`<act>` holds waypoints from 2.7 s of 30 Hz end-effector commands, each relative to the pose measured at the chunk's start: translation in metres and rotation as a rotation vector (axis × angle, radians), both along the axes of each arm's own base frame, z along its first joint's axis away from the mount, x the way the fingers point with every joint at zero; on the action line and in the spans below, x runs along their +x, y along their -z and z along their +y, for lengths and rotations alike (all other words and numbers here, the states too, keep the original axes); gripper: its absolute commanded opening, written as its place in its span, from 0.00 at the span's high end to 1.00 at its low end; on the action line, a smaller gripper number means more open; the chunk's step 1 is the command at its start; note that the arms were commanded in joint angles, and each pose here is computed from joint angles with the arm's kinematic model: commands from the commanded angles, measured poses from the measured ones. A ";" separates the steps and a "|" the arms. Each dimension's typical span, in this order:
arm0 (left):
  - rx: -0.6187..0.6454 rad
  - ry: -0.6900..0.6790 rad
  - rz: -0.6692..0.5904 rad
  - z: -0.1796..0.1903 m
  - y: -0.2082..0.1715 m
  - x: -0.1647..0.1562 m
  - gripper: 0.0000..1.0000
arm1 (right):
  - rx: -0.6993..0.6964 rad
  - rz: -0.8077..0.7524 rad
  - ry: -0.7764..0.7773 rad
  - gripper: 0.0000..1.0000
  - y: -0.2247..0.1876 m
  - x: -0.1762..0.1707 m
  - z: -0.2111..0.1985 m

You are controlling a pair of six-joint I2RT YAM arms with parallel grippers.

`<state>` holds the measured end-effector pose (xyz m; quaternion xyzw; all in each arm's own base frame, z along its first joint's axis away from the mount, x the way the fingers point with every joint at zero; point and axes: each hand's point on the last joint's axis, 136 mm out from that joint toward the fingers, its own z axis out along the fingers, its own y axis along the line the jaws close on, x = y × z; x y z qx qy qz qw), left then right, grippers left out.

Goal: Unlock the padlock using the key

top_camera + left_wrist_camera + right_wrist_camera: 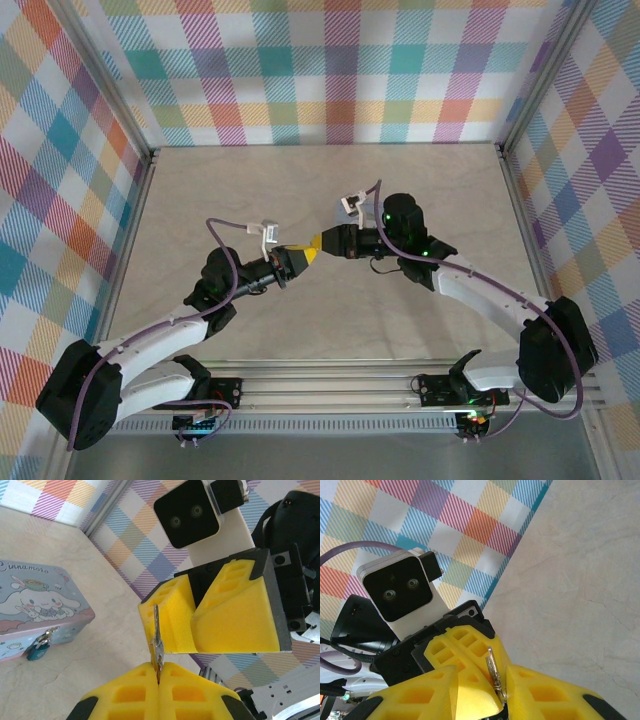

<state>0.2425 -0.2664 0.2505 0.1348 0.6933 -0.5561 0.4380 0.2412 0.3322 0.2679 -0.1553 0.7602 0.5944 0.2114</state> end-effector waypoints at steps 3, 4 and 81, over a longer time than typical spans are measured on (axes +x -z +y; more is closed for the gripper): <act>0.019 0.054 -0.035 -0.003 -0.008 -0.007 1.00 | 0.033 -0.050 -0.056 0.70 -0.026 -0.002 0.002; 0.021 0.059 -0.034 -0.003 -0.008 -0.008 1.00 | 0.031 -0.053 -0.062 0.70 -0.026 -0.003 0.003; -0.244 0.186 -0.004 -0.016 -0.061 -0.014 0.89 | -0.052 -0.283 -0.067 1.00 -0.043 -0.006 -0.012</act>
